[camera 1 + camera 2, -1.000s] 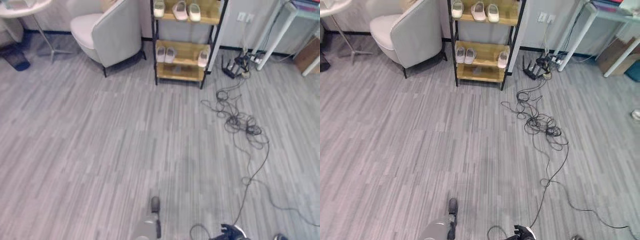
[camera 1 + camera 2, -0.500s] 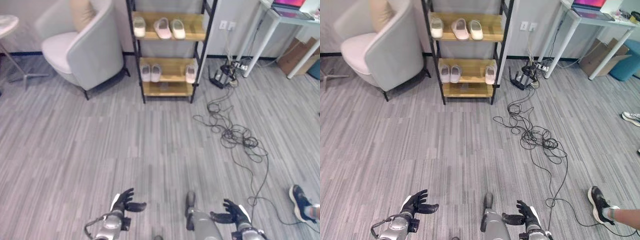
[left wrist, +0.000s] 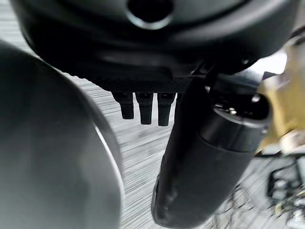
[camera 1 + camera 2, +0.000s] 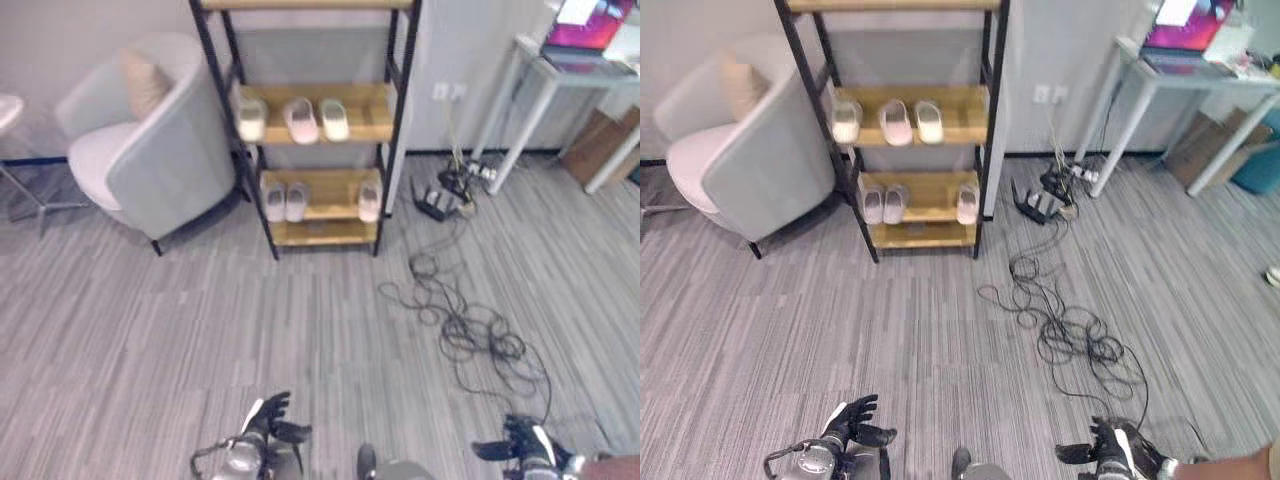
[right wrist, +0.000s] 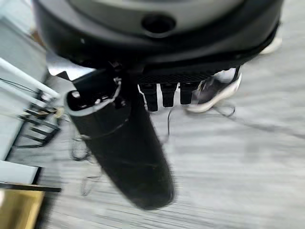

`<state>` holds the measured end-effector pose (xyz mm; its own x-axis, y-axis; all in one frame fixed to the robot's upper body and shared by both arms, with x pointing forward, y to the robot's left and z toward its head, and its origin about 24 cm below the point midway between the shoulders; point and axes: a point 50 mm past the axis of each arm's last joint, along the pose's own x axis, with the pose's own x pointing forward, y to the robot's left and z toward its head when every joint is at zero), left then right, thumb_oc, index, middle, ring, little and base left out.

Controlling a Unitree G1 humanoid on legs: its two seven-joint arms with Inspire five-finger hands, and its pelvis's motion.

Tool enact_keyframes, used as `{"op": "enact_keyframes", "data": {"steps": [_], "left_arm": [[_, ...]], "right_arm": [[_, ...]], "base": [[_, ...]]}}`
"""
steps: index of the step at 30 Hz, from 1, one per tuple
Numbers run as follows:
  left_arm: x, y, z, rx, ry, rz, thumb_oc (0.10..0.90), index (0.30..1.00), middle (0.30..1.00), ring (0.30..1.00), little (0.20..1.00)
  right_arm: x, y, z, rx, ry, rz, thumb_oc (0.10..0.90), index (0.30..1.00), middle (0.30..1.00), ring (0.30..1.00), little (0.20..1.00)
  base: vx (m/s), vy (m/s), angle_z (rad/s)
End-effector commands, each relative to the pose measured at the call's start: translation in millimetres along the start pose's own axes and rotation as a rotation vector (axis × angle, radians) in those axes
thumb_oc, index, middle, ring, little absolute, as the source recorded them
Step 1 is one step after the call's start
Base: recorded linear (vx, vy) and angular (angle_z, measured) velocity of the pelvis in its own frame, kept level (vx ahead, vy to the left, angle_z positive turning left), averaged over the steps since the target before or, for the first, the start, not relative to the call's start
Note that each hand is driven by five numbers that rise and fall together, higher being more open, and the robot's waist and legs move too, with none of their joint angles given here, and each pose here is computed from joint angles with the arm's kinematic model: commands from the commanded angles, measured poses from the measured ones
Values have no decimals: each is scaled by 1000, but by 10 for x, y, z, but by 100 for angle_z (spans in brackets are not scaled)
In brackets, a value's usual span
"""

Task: Arrange the slippers neatly on the shoe rack.

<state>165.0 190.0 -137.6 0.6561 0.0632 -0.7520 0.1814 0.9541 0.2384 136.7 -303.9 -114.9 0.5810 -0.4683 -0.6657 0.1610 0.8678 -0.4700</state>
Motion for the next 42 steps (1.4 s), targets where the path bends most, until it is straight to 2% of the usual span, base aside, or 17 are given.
{"op": "enact_keyframes", "data": {"steps": [1,6,8,12,13,21,26,33,36,42], "left_arm": [[-122,-103,-358,20,113,-18,800,900,900,900,900],[-181,-52,-564,12,209,26,800,900,900,900,900],[-250,-55,-726,12,278,33,800,900,900,900,900],[-252,1,-744,36,295,51,800,900,900,900,900],[-226,39,-694,81,275,55,800,900,900,900,900],[-95,370,-348,87,148,217,800,900,900,900,900],[-69,419,-275,126,119,232,800,900,900,900,900],[-110,355,-396,161,153,195,800,900,900,900,900],[-181,243,-579,172,214,154,800,900,900,900,900],[-195,115,-619,134,235,136,800,900,900,900,900]], "right_arm": [[31,-31,208,-36,-102,13,800,900,900,900,900],[-38,246,488,-92,-250,109,800,900,900,900,900],[-79,331,434,-116,-248,146,800,900,900,900,900],[-126,432,270,-108,-191,181,800,900,900,900,900],[-137,463,199,-90,-156,198,800,900,900,900,900],[-163,538,24,-34,-72,173,800,900,900,900,900],[-183,547,-75,-11,-29,168,800,900,900,900,900],[-224,571,-203,-28,14,185,800,900,900,900,900],[-231,528,-260,-37,29,185,800,900,900,900,900],[-170,449,-134,-19,-13,182,800,900,900,900,900]], "base": [[535,57,-4],[486,40,-11],[524,155,-55],[315,141,-13],[165,110,23],[289,92,6],[250,-148,30],[232,-158,32],[326,-266,35],[223,-296,-7]]}}
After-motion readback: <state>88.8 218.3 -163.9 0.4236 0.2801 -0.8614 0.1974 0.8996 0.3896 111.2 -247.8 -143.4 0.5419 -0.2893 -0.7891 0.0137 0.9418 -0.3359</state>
